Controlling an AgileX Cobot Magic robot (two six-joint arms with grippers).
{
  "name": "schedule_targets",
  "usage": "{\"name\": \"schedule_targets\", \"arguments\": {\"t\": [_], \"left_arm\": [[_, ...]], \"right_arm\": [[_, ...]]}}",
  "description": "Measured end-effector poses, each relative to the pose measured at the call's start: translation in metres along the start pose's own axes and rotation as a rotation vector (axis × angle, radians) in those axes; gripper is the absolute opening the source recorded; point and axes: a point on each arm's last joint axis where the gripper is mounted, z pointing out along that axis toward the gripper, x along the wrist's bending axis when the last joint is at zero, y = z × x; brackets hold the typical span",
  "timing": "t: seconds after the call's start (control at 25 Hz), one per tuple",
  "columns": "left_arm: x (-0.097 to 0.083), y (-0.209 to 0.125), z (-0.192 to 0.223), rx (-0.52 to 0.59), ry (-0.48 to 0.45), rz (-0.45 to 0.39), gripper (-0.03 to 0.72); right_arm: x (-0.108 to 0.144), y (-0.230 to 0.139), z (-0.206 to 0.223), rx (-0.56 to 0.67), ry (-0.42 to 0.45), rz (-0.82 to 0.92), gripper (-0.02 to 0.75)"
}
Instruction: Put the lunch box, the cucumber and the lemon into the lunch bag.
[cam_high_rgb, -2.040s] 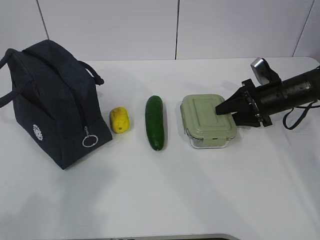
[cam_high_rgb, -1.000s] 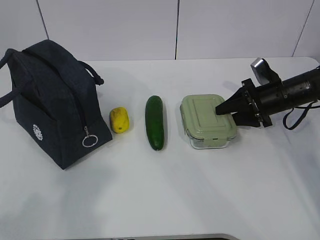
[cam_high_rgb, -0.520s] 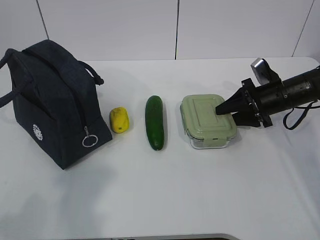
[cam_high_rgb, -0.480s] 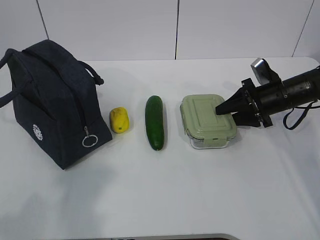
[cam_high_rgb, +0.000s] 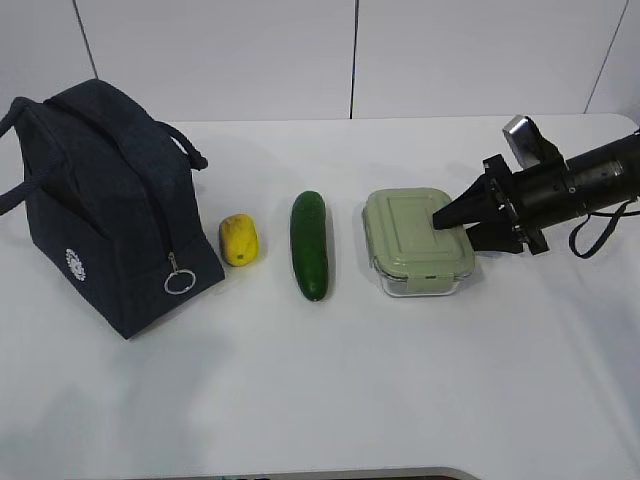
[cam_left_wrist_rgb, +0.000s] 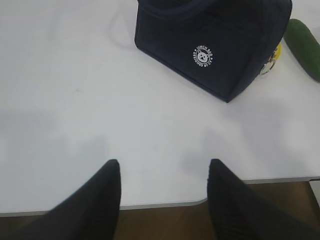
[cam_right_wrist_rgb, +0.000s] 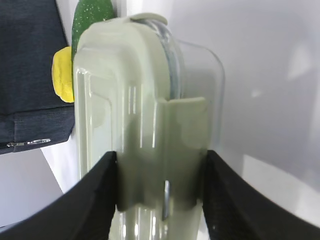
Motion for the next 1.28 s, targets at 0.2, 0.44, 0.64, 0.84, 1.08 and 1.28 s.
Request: {"name": "schedule_targets", "arguments": {"t": [0.2,0.44,0.64,0.84,1.08,1.28], "left_arm": [[0.000,0.000,0.000,0.000,0.000,0.000,0.388],[0.000,0.000,0.000,0.000,0.000,0.000,0.388],[0.000,0.000,0.000,0.000,0.000,0.000,0.388],[0.000,0.000,0.000,0.000,0.000,0.000,0.388],[0.000,0.000,0.000,0.000,0.000,0.000,0.388],[0.000,0.000,0.000,0.000,0.000,0.000,0.388]], "right_arm": [[0.005,0.001,-0.005,-0.004,-0.032,-0.015,0.385],[0.008,0.000,-0.006,-0.001,-0.043,-0.001,0.384],[0.011,0.001,-0.009,-0.006,-0.055,-0.006,0.383],[0.012,0.001,-0.010,-0.010,-0.057,-0.004,0.380],[0.012,0.001,-0.010,-0.012,-0.058,0.012,0.380],[0.011,0.002,-0.010,-0.013,-0.061,0.029,0.379]]}}
